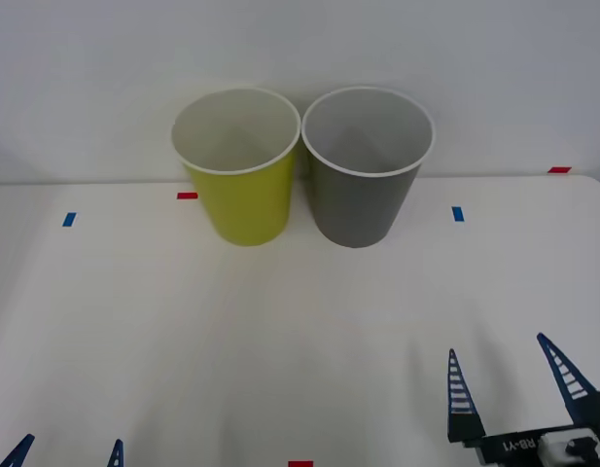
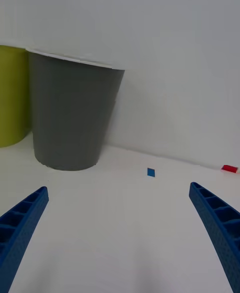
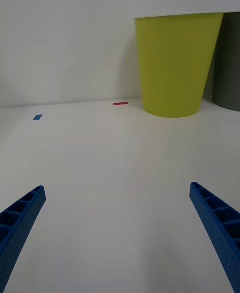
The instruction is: Put cans in the gray bin and PET bottles in the light green bin.
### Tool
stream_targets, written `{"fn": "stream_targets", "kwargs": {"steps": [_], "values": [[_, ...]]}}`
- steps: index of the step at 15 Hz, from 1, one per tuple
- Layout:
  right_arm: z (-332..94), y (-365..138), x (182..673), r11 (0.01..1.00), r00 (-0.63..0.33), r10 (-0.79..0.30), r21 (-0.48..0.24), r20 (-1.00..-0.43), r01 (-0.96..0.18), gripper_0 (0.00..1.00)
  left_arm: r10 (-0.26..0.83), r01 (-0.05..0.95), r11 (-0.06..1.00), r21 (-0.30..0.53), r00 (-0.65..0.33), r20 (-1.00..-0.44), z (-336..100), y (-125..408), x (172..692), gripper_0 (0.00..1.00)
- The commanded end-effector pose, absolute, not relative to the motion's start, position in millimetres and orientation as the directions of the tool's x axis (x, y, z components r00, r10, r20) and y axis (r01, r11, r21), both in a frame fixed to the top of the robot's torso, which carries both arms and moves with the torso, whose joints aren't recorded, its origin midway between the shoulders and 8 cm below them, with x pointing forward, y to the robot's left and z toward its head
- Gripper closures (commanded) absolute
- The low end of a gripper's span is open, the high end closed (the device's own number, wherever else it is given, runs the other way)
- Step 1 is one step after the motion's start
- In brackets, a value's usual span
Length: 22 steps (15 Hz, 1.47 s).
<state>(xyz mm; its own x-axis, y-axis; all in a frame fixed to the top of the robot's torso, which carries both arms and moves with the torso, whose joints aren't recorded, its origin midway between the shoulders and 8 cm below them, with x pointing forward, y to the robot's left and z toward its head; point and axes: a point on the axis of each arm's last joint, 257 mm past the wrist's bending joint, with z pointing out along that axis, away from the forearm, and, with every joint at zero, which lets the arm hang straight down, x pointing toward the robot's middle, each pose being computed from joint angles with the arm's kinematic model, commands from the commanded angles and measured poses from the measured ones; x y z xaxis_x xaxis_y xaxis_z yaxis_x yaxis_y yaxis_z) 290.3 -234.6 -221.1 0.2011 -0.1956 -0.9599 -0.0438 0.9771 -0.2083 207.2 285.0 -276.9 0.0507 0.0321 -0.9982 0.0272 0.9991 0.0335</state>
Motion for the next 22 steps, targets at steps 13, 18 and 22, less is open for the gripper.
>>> {"fn": "stream_targets", "kwargs": {"steps": [13, 18, 22], "values": [[-266, -256, 198, 0.982, 0.093, -0.19, -0.188, -0.977, 0.025, 0.03, 0.032, 0.027, 0.999, 0.034, 0.051, -0.998, -277, 285, 207, 0.0], [-266, -256, 197, 0.983, 0.092, -0.182, -0.18, -0.979, 0.026, 0.03, 0.032, 0.027, 0.999, 0.034, 0.051, -0.998, -277, 285, 207, 0.0], [-266, -256, 197, 0.983, 0.092, -0.182, -0.18, -0.979, 0.026, 0.02, 0.032, 0.027, 0.999, 0.034, 0.051, -0.998, -277, 285, 207, 0.0]]}}
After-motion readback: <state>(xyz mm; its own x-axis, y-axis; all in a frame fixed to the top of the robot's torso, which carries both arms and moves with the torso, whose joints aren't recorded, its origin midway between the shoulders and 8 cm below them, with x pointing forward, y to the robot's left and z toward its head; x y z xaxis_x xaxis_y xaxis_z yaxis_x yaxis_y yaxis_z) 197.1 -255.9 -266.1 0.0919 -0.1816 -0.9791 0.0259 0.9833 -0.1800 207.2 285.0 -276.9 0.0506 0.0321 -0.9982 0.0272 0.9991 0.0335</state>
